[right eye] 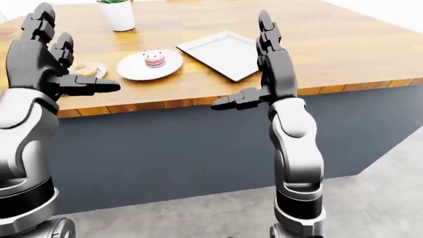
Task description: Move the dessert items from the plate to the tray.
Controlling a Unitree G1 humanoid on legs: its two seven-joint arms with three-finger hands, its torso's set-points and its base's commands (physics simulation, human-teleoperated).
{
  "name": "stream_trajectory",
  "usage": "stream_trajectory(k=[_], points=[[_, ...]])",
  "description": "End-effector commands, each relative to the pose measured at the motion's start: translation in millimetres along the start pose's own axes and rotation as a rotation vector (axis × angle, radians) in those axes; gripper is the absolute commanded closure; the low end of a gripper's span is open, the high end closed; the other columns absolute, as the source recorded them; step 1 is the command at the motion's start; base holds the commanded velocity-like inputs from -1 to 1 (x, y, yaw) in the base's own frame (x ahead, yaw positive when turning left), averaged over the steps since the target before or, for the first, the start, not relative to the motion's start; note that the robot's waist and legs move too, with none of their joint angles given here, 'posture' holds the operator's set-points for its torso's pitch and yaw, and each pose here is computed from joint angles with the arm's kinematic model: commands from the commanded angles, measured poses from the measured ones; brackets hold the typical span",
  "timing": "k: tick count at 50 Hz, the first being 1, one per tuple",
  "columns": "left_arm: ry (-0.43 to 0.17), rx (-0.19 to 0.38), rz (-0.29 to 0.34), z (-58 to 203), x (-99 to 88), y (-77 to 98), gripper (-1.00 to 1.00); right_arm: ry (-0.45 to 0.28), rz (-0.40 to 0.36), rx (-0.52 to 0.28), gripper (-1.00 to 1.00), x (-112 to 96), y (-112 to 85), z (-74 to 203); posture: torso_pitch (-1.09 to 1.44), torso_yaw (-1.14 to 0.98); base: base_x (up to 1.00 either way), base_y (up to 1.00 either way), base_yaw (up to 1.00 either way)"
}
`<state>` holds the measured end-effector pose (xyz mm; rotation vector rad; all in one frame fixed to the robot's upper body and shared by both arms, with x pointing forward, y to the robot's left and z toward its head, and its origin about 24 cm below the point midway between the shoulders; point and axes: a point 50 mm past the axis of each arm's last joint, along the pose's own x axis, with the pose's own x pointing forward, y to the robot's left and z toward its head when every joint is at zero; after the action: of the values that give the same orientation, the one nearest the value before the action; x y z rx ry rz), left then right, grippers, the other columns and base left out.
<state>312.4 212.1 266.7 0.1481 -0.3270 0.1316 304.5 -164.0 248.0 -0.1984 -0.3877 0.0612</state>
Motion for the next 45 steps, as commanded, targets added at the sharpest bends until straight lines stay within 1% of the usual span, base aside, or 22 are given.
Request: stream_trajectory(k=[1,11,16,18,19,20,21,23,24,28,33,36,37,38,39,41,42,45], points=[[-0.12,0.002,0.007,23.9,-2.0,2.1,-1.0,-0.095,-0.029,-0.018,-1.0,0.0,-5.1,17.8,0.0,0.0,0.0,0.54,0.0],[-0.128,0.012,0.003,27.8,-4.2,1.7,-1.0,-0.083,-0.019,-0.028,-1.0,-2.3,-3.0,16.8,0.0,0.0,0.0,0.39,0.0],[-0.128,0.019,0.005,29.8,-5.4,4.2,-1.0,-0.086,-0.019,-0.02,-1.0,-3.7,-2.7,17.5,0.0,0.0,0.0,0.63,0.0],[-0.129,0.02,0.006,30.3,-5.7,4.4,-1.0,-0.06,-0.007,-0.047,-1.0,-4.6,-1.7,13.3,0.0,0.0,0.02,0.5,0.0],[-0.128,0.02,0.009,29.8,-5.5,4.6,-1.0,-0.074,-0.021,-0.025,-1.0,-4.9,-2.9,14.1,0.0,0.0,0.0,0.0,0.0],[-0.127,0.023,0.007,28.8,-5.8,3.6,-1.0,-0.068,-0.035,-0.018,-1.0,-4.7,-4.6,14.3,0.0,0.0,0.0,0.0,0.0],[-0.127,0.021,0.002,28.6,-6.3,2.6,-1.0,-0.07,-0.057,-0.029,-1.0,-4.8,-7.4,13.8,0.0,0.0,0.0,0.0,0.0],[-0.127,0.019,0.001,28.3,-6.2,2.6,-1.0,-0.091,-0.048,-0.036,-1.0,-6.1,-7.6,17.1,0.0,0.0,0.0,0.0,0.03],[-0.126,0.018,0.0,27.7,-6.1,1.9,-1.0,-0.097,-0.058,-0.04,-1.0,-5.8,-8.5,19.2,0.0,0.0,0.0,0.0,0.93],[-0.126,0.017,-0.008,28.3,-6.9,0.8,-1.0,-0.11,-0.053,-0.028,-1.0,-6.6,-8.0,19.8,0.0,0.0,0.04,0.0,0.99],[-0.134,0.014,-0.011,28.4,-9.1,-1.0,-1.0,-0.111,-0.059,-0.028,-1.0,-7.3,-9.3,21.1,0.0,0.0,0.08,0.0,1.0],[-0.136,0.016,-0.012,28.6,-10.0,-0.8,-1.0,-0.1,-0.074,-0.011,-1.0,-8.4,-11.1,19.7,0.0,0.0,0.13,0.0,1.0],[-0.134,0.019,-0.014,28.2,-10.8,-1.0,-1.0,-0.082,-0.068,-0.065,-1.0,-8.1,-10.2,16.3,0.0,0.0,0.12,0.12,0.0],[-0.135,0.017,-0.013,28.6,-11.3,-0.6,-1.0,-0.073,-0.086,0.023,-1.0,-8.9,-11.0,16.0,0.0,0.0,0.0,0.0,0.0],[-0.136,0.02,-0.013,28.9,-11.6,-0.4,-1.0,-0.068,-0.098,-0.006,-1.0,-7.9,-13.6,15.4,0.0,0.0,0.0,0.0,0.0],[-0.136,0.018,-0.015,29.1,-12.0,-0.9,-1.0,-0.08,-0.098,-0.006,-1.0,-9.1,-14.1,18.3,0.0,0.0,0.0,0.0,0.0],[-0.137,0.016,-0.015,29.0,-12.0,-1.1,-1.0,-0.082,-0.104,-0.022,-1.0,-9.6,-14.9,19.2,0.0,0.0,0.0,0.0,0.0],[-0.137,0.017,-0.016,30.0,-11.7,-1.6,-1.0,-0.089,-0.097,-0.019,-1.0,-11.1,-14.4,20.0,0.0,0.0,0.01,0.02,0.0]])
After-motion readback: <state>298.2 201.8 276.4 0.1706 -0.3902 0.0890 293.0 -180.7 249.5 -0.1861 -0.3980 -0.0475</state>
